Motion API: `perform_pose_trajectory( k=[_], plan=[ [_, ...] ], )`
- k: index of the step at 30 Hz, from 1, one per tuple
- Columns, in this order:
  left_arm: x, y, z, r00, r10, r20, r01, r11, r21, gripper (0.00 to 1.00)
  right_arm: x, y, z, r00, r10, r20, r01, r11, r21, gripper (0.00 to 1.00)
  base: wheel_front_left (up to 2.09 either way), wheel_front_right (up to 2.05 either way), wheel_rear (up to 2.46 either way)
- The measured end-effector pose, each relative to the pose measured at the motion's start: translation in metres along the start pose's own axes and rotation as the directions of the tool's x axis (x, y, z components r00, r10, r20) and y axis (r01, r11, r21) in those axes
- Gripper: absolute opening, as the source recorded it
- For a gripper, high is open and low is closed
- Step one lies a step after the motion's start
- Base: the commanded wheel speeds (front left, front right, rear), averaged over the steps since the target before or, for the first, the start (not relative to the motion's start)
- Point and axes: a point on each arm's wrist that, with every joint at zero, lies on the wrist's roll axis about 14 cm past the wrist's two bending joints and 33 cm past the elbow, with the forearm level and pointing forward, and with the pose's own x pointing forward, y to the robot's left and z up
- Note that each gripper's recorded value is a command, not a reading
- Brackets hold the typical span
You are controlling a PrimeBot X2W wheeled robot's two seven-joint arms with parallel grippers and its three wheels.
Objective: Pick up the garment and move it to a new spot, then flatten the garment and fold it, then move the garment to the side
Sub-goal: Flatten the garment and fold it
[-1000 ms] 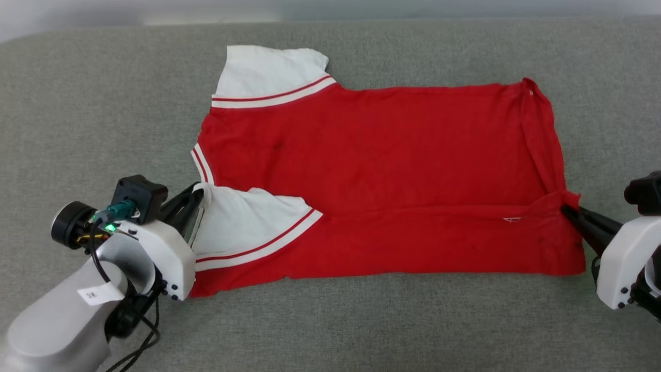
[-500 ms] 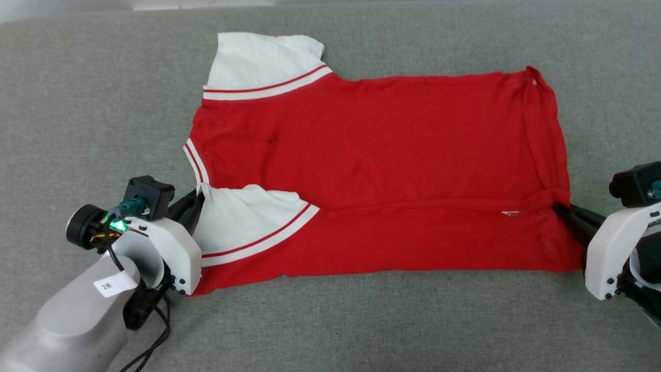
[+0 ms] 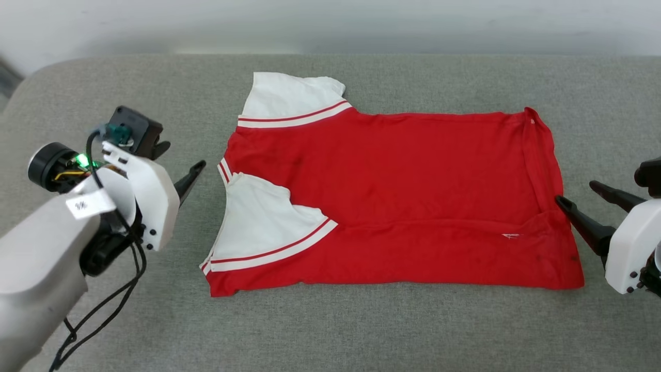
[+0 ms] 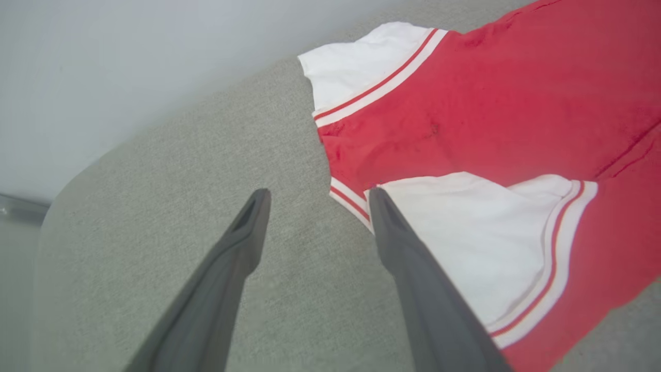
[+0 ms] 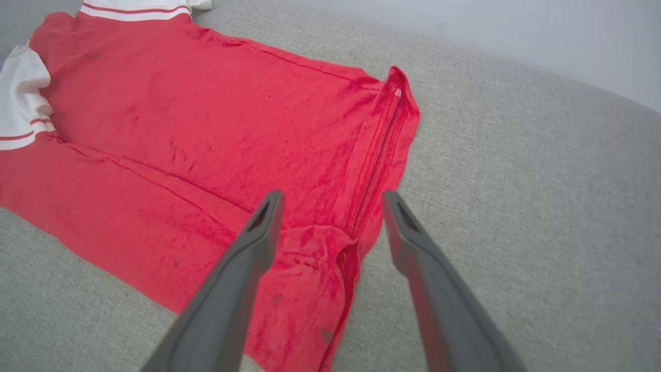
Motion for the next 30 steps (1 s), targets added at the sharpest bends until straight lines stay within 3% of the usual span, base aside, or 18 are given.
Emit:
perform_pose_trajectory(
  k=[7, 9, 16, 20, 27, 29, 30],
  plan=[
    [-0.016, -0.017, -0.017, 0.956, -0.114, -0.271, 0.1, 0.993, -0.065, 1.0, -0.006, 0.008, -0.004, 1.0, 0.008, -0.016, -0.008, 1.0, 0.007, 1.0, 0.0, 0.0, 0.0],
    [-0.022, -0.026, -0.034, 0.909, -0.161, -0.384, 0.132, 0.986, -0.1, 1.0, -0.009, 0.009, -0.007, 1.0, 0.01, -0.028, -0.009, 1.0, 0.014, 1.0, 0.0, 0.0, 0.0],
    [-0.026, -0.052, -0.086, 0.78, -0.253, -0.572, 0.188, 0.967, -0.171, 1.0, -0.011, 0.009, -0.024, 0.994, 0.014, -0.112, -0.01, 0.999, 0.039, 1.0, 0.0, 0.0, 0.0],
    [-0.024, -0.068, -0.113, 0.713, -0.295, -0.636, 0.209, 0.955, -0.208, 1.0, -0.008, 0.008, -0.028, 0.992, 0.017, -0.129, -0.01, 0.998, 0.054, 1.0, 0.0, 0.0, 0.0],
    [-0.016, -0.074, -0.132, 0.669, -0.318, -0.672, 0.211, 0.948, -0.238, 1.0, -0.006, 0.009, -0.035, 0.988, 0.02, -0.152, -0.01, 0.998, 0.063, 1.0, 0.0, 0.0, 0.0],
    [-0.016, -0.075, -0.132, 0.673, -0.317, -0.669, 0.211, 0.948, -0.237, 0.0, -0.006, 0.009, -0.03, 0.989, 0.018, -0.145, -0.01, 0.998, 0.054, 1.0, 0.0, 0.0, 0.0],
    [-0.017, -0.075, -0.132, 0.673, -0.316, -0.669, 0.211, 0.949, -0.235, 0.0, -0.007, 0.008, -0.026, 0.99, 0.015, -0.138, -0.009, 0.999, 0.045, 1.0, 0.0, 0.0, 0.0]
  ],
)
